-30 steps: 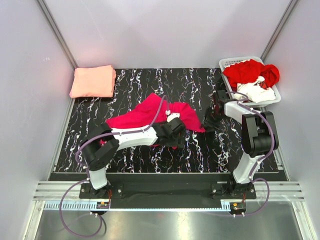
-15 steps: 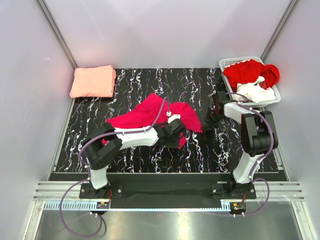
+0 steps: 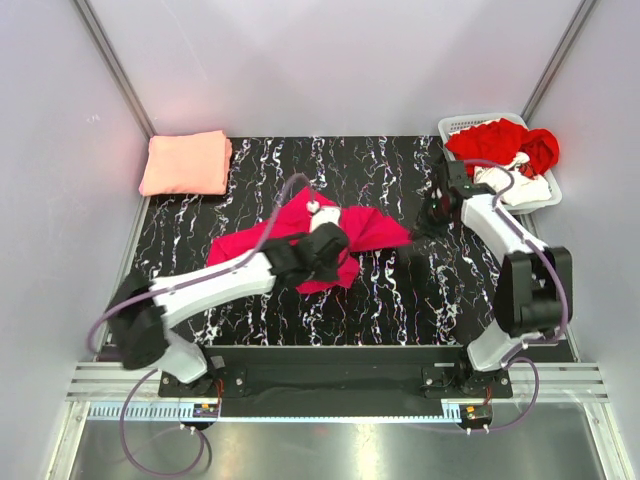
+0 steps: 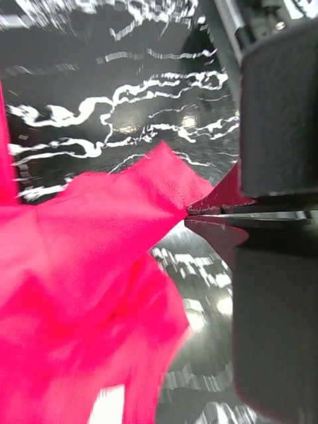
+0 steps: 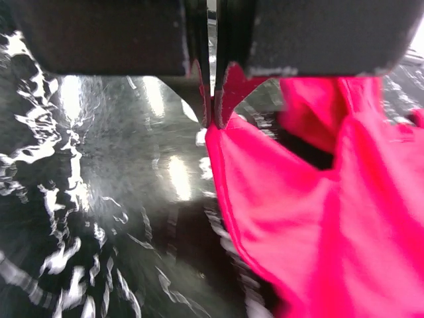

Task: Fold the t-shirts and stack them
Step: Flatten the tshirt out

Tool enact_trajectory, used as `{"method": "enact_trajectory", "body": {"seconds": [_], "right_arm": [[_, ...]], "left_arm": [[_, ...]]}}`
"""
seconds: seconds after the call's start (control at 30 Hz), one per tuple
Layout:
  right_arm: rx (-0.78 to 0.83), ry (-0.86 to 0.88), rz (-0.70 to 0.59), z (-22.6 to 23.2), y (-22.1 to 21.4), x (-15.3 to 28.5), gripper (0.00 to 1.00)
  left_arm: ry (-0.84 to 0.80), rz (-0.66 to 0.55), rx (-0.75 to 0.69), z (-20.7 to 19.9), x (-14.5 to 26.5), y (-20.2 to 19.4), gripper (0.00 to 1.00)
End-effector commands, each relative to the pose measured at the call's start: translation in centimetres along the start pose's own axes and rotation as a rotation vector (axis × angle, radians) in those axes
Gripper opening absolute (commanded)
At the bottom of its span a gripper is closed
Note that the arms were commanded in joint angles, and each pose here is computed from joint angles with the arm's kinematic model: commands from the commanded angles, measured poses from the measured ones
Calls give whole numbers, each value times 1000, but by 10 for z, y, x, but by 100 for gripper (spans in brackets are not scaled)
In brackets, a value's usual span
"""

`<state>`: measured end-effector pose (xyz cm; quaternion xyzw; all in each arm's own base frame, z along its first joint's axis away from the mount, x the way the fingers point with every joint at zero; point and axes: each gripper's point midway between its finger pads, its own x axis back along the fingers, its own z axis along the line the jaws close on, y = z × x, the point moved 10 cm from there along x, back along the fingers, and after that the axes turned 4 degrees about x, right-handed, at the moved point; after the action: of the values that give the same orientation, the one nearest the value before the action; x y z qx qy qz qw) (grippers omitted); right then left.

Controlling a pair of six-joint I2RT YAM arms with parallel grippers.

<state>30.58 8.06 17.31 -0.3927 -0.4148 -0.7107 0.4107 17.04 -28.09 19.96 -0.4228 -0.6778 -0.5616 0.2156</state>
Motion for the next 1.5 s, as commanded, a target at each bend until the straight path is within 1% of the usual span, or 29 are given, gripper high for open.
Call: {"method": "enact_trajectory", "body": {"seconds": [0.0,0.07,0.1,0.2,0.23,0.3,0.33,0.37,0.4,0.43,0.47,0.53,0.7,0.77,0.83,0.87,0.93,0.97,1.0,1.07,1.1,1.13,1.17,1.2,1.27,1.33,1.4,1.43,1.47], "right_arm": [[47,25,-186,20,17,70,0],[50,25,-243,25,22,95,0],[48,35,-292,30,23,114,0],[52,57,-385,35,21,151,0],[54,56,-429,37,22,166,0],[62,57,-502,38,18,192,0],[67,53,-550,40,18,209,0],[72,44,-589,40,17,220,0],[81,56,-644,40,12,237,0],[86,48,-711,40,11,255,0],[90,53,-747,40,9,265,0],[109,75,-863,39,-1,297,0],[115,95,-1081,32,-28,357,0],[127,119,-1191,27,-44,380,0],[129,125,-1244,22,-54,390,0],[124,137,-1271,19,-63,397,0],[108,144,-1285,15,-72,400,0],[105,160,-1308,13,-80,406,0],[103,165,-1319,11,-85,410,0],[89,161,-1343,3,-100,417,0],[66,128,-1357,-1,-101,417,0],[55,118,-1370,-5,-105,418,0],[57,135,-1396,-10,-114,423,0],[52,102,-1411,-15,-115,421,0],[43,127,-1497,-23,-126,432,0],[26,98,-1566,-30,-128,438,0],[22,41,-1597,-34,-124,441,0],[27,17,-1597,-29,-115,440,0],[36,-3,-1588,-27,-109,438,0]], "left_arm": [[63,-139,-16,19,55,28,0],[74,-179,2,28,74,40,0],[77,-212,20,37,94,49,0],[92,-269,23,54,133,61,0],[95,-320,36,57,150,72,0],[108,-364,8,69,179,77,0],[102,-422,17,71,199,88,0],[115,-442,-14,78,215,89,0],[116,-468,-20,81,227,93,0],[105,-524,-10,83,247,101,0],[119,-541,-39,88,258,102,0],[109,-622,-23,95,287,110,0],[77,-756,-43,109,337,120,0],[17,-821,-71,114,359,121,0],[-30,-853,-102,117,369,119,0],[-52,-891,-124,122,379,118,0],[-131,-926,-166,123,391,114,0],[-165,-980,-184,130,404,111,0],[-191,-1008,-197,132,411,110,0],[-237,-1072,-243,137,427,107,0],[-252,-1102,-246,141,438,107,0],[-267,-1111,-265,142,443,106,0],[-254,-1098,-301,141,442,108,0],[-261,-1122,-302,144,452,108,0],[-272,-1137,-338,143,457,110,0],[-293,-1176,-352,144,466,110,0],[-279,-1222,-373,143,471,115,0],[-245,-1240,-393,140,469,122,0],[-219,-1234,-404,136,465,127,0]]}}
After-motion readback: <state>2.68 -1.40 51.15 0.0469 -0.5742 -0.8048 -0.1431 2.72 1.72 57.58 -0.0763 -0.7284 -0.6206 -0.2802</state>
